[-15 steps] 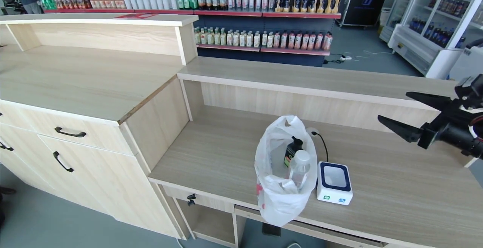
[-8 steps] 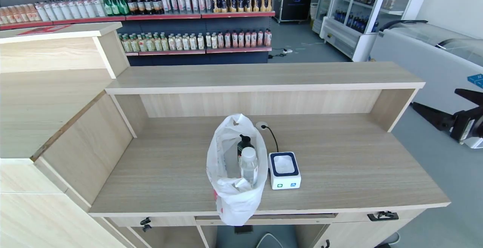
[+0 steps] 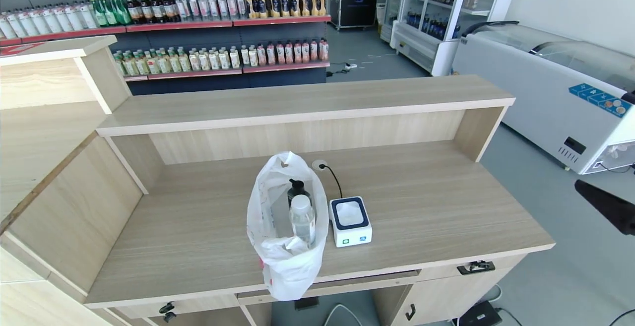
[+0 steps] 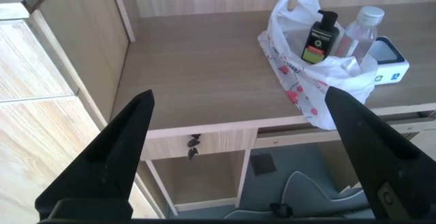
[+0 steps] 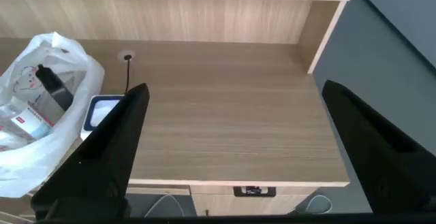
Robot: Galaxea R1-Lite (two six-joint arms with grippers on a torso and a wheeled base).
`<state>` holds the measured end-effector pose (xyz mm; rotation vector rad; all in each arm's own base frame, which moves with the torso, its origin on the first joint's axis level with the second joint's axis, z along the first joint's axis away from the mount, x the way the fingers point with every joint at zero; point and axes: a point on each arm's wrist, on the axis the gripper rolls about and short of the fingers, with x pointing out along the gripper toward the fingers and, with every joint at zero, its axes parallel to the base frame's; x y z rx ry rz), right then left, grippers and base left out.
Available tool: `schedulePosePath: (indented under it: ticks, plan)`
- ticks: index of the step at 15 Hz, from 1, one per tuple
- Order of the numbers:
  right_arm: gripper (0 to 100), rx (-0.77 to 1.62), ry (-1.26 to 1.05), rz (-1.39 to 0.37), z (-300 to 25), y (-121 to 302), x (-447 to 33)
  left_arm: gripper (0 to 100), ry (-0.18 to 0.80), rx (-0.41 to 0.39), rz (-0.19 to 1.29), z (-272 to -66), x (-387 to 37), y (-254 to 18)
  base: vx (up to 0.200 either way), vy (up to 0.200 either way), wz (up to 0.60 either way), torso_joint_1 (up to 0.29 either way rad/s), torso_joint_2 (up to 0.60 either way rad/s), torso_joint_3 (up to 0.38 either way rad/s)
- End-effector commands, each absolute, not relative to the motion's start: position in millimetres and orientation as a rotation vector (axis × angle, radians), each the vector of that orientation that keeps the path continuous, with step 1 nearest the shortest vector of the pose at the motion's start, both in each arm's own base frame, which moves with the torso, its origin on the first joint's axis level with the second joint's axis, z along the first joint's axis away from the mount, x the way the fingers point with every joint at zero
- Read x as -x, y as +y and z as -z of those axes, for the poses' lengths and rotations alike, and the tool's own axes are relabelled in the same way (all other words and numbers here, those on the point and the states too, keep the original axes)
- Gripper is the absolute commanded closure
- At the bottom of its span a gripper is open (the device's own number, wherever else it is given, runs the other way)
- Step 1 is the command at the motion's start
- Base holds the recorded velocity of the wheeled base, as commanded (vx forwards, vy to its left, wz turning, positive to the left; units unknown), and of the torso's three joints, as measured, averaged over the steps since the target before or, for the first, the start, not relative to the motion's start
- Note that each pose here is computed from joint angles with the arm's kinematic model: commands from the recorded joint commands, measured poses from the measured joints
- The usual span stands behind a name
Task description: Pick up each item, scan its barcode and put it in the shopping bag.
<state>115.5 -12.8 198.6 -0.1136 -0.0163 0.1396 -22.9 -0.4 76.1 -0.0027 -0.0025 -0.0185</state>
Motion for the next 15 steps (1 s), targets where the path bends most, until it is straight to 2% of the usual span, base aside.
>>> schedulePosePath:
  ticks: [1, 2, 7, 13, 15]
  plan:
    - [0, 0.117, -0.068, -0.179, -156.4, 0.0, -55.8, 0, -0.003, 0.003, 0.018, -76.1, 22.9, -0.4, 0.0, 0.0, 0.0, 0.0, 0.0, 0.0]
    - [0, 0.116, -0.068, -0.173, -140.1, 1.4, -43.2, 0, -0.003, 0.003, 0.018, -76.1, 22.9, -0.4, 0.0, 0.0, 0.0, 0.0, 0.0, 0.0]
    - [0, 0.098, 0.002, 0.015, -108.0, 0.8, -4.0, 0, -0.003, 0.003, 0.018, -76.1, 22.9, -0.4, 0.0, 0.0, 0.0, 0.0, 0.0, 0.0]
    - [0, 0.072, 0.0, -0.038, -76.3, 1.3, 22.2, 0, -0.003, 0.003, 0.018, -76.1, 22.9, -0.4, 0.0, 0.0, 0.0, 0.0, 0.0, 0.0]
    - [0, 0.069, -0.002, -0.048, -75.5, 1.1, 22.8, 0, -0.003, 0.003, 0.018, -76.1, 22.9, -0.4, 0.0, 0.0, 0.0, 0.0, 0.0, 0.0]
